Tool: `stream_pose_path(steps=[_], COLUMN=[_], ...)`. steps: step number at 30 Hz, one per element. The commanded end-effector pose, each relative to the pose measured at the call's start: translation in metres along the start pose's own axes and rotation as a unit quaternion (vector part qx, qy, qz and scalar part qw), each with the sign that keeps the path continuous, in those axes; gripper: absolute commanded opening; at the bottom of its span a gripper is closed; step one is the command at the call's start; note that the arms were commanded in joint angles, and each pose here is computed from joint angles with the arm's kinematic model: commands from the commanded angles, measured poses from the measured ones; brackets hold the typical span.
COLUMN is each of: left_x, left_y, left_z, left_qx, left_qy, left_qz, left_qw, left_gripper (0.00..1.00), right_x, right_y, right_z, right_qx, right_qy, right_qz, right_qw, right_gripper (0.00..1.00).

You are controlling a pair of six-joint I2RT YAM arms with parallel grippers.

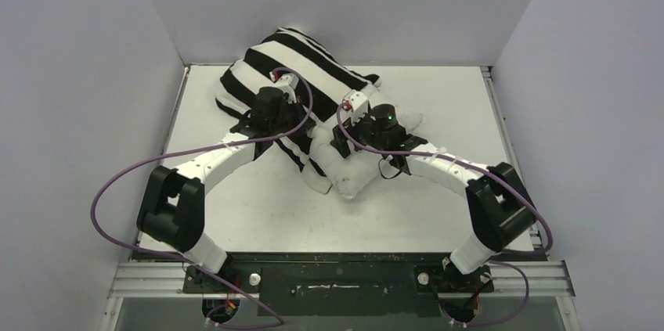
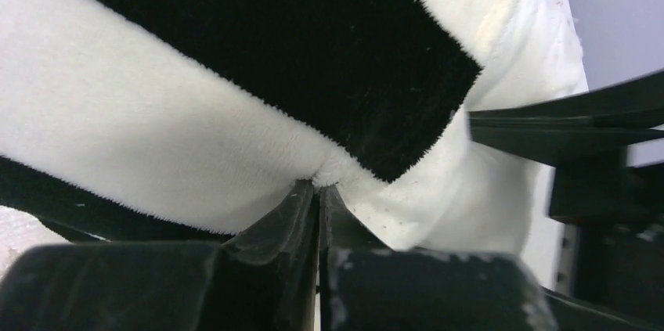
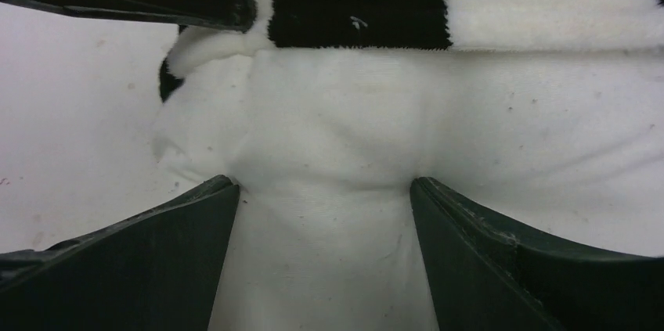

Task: Put the pillow into the pillowcase
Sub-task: Stuff the pillow into the pillowcase.

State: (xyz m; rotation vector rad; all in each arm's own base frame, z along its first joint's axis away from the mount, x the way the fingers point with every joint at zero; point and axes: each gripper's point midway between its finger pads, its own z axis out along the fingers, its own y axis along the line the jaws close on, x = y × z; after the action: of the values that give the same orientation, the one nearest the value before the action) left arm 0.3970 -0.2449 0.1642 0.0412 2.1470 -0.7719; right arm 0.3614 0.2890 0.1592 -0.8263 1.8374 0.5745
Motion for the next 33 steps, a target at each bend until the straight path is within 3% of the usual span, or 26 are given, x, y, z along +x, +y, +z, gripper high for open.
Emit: stream_pose_path(steps=[1, 5, 6, 10, 15, 19, 21, 23, 27, 30, 33], left_x=[-0.058, -0.078, -0.079, -0.074, -0.049, -0.007, -0.016, -0.036, -0.057, -0.053, -0.042], left_y=[-0.054, -0.093, -0.102, -0.142, -0.156, -0.136, -0.117, -0.111, -0.125, -0.136, -0.144], left_z=[-0.030, -0.063, -0.069, -0.085, -0.081, -0.073, -0.075, -0.080, -0.084, -0.079, -0.068], left_qx=[0.039, 0.063, 0.074, 0.096, 0.098, 0.078, 0.059, 0.040, 0.029, 0.023, 0.015], left_qy=[-0.063, -0.077, -0.079, -0.085, -0.069, -0.048, -0.062, -0.080, -0.106, -0.107, -0.099], left_qz=[0.032, 0.021, 0.015, 0.024, 0.024, 0.011, 0.018, 0.054, 0.175, 0.263, 0.336], left_qw=[0.997, 0.995, 0.994, 0.991, 0.993, 0.996, 0.996, 0.995, 0.978, 0.959, 0.937], left_gripper=[0.00, 0.00, 0.00, 0.00, 0.00, 0.00, 0.00, 0.03, 0.43, 0.56, 0.62], right_x=[-0.009, -0.043, -0.052, -0.070, -0.078, -0.078, -0.071, -0.070, -0.078, -0.087, -0.089], right_y=[-0.013, -0.025, -0.028, -0.039, -0.053, -0.057, -0.043, -0.032, -0.033, -0.052, -0.071], right_z=[0.029, 0.049, 0.054, 0.065, 0.066, 0.072, 0.075, 0.068, 0.027, -0.010, -0.044], right_qx=[0.030, 0.053, 0.057, 0.078, 0.105, 0.108, 0.073, 0.050, 0.052, 0.053, 0.097], right_qy=[-0.029, -0.106, -0.123, -0.178, -0.247, -0.264, -0.253, -0.233, -0.223, -0.211, -0.191], right_qz=[0.008, 0.092, 0.112, 0.197, 0.275, 0.297, 0.291, 0.290, 0.297, 0.308, 0.293], right_qw=[0.999, 0.989, 0.984, 0.961, 0.923, 0.912, 0.920, 0.927, 0.927, 0.926, 0.932], right_gripper=[0.72, 0.10, 0.02, 0.00, 0.00, 0.00, 0.00, 0.22, 0.62, 0.98, 1.00])
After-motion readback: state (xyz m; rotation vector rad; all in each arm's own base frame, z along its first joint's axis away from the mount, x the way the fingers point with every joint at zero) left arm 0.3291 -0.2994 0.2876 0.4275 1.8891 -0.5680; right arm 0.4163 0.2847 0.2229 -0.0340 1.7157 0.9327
